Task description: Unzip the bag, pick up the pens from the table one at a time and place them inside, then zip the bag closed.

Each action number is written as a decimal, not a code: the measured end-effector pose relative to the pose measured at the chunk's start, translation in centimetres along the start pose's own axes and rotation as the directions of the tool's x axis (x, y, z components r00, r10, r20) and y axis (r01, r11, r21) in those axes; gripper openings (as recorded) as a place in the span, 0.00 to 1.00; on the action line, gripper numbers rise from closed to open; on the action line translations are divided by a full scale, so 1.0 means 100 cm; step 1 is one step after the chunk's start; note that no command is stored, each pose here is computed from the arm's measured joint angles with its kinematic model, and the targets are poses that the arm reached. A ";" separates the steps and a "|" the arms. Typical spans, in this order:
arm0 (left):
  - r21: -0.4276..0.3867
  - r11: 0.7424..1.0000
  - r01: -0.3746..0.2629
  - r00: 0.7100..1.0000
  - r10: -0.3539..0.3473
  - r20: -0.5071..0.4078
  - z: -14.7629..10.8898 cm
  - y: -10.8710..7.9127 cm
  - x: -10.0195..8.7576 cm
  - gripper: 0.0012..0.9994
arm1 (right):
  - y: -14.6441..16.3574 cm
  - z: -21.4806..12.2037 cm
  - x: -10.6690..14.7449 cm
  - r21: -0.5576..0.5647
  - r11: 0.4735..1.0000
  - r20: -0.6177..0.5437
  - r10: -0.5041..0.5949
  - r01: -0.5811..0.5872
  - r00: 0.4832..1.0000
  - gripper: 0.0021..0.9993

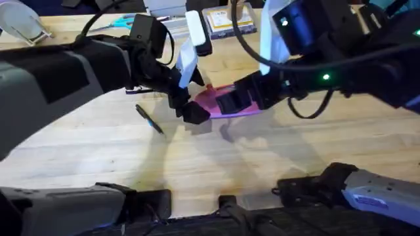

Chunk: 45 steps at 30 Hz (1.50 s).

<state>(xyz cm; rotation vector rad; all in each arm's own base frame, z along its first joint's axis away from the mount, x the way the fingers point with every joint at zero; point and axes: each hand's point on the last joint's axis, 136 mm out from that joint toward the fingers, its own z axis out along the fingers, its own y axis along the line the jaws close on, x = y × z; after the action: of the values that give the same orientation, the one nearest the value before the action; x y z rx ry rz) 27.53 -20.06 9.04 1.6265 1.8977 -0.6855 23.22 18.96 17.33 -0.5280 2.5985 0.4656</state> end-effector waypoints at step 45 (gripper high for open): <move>-0.267 0.963 0.039 0.997 -0.020 0.075 -0.095 0.023 -0.009 0.99 | -0.034 -0.019 -0.024 -0.005 0.400 -0.104 -0.912 0.917 0.397 0.03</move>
<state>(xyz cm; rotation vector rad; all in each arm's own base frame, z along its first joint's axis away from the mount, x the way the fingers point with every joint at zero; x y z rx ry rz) 29.15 -13.79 16.46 1.3885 1.8747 -0.4670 26.00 15.90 19.33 -1.8496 1.9032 -0.0392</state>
